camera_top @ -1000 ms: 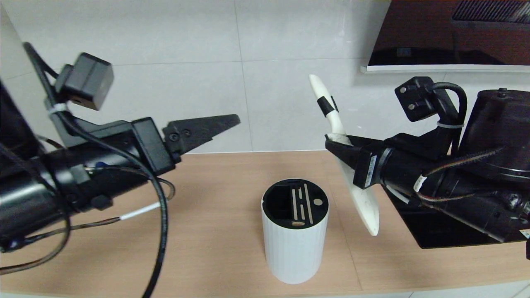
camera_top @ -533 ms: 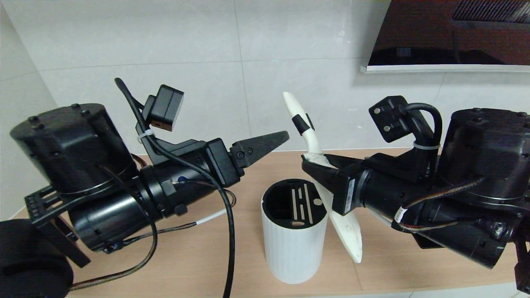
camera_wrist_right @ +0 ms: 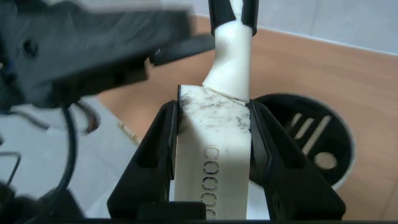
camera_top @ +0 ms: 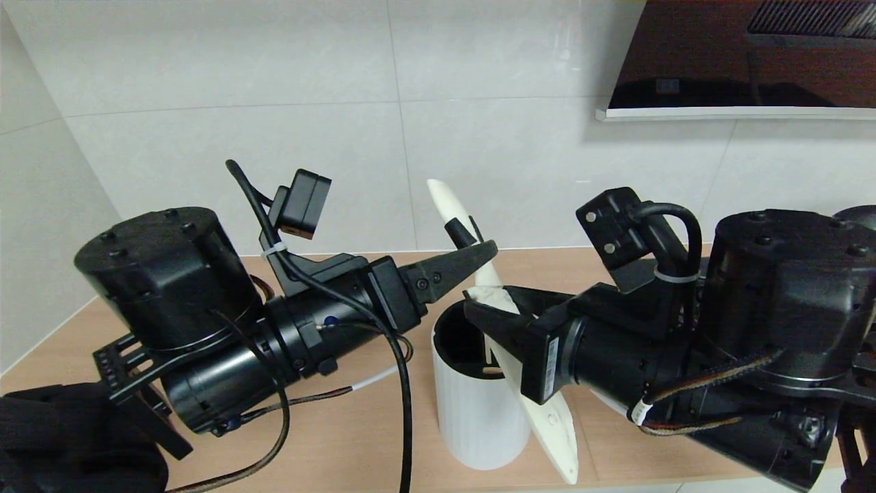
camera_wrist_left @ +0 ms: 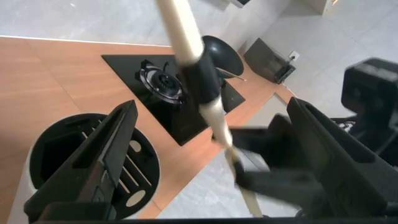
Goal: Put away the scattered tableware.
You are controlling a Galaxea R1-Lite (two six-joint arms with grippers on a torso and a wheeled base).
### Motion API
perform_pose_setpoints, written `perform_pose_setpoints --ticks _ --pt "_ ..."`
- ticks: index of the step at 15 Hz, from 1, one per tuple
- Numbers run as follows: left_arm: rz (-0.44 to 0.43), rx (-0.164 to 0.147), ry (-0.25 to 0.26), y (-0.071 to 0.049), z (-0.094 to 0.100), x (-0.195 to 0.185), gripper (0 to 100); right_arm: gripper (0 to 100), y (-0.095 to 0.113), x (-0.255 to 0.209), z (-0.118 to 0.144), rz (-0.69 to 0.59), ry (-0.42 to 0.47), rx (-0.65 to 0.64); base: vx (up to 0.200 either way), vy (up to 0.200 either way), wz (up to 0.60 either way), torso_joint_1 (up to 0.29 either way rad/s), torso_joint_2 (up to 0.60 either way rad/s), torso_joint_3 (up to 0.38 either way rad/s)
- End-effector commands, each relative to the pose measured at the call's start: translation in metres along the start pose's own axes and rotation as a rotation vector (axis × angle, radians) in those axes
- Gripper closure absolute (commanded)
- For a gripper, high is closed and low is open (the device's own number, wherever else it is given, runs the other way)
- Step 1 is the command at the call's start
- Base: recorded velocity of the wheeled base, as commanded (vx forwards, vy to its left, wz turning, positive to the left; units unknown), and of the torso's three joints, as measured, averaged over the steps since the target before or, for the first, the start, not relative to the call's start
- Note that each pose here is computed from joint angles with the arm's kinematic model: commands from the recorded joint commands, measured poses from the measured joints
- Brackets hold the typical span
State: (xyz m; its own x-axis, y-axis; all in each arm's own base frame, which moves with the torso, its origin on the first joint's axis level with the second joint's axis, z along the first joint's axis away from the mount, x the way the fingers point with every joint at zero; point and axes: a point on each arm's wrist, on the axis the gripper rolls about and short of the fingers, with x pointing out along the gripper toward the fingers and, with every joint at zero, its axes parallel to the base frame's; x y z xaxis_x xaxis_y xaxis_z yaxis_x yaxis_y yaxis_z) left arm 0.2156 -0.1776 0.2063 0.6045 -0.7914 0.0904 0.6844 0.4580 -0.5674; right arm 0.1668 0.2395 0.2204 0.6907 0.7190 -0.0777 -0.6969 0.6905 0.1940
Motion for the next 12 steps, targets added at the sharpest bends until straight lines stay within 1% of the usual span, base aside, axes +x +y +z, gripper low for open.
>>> perform_pose_setpoints --ticks 1,12 --pt "-0.006 0.000 -0.005 -0.0018 0.0013 -0.0011 0 100 0.0070 0.0008 -0.0074 0.024 0.024 -0.005 0.000 0.000 0.00 0.000 0.00 0.000" --pt "0.001 -0.001 0.003 0.0005 -0.0010 0.0007 0 100 0.0147 -0.0010 -0.0130 0.047 0.042 -0.012 0.000 0.000 0.00 0.000 0.00 0.000"
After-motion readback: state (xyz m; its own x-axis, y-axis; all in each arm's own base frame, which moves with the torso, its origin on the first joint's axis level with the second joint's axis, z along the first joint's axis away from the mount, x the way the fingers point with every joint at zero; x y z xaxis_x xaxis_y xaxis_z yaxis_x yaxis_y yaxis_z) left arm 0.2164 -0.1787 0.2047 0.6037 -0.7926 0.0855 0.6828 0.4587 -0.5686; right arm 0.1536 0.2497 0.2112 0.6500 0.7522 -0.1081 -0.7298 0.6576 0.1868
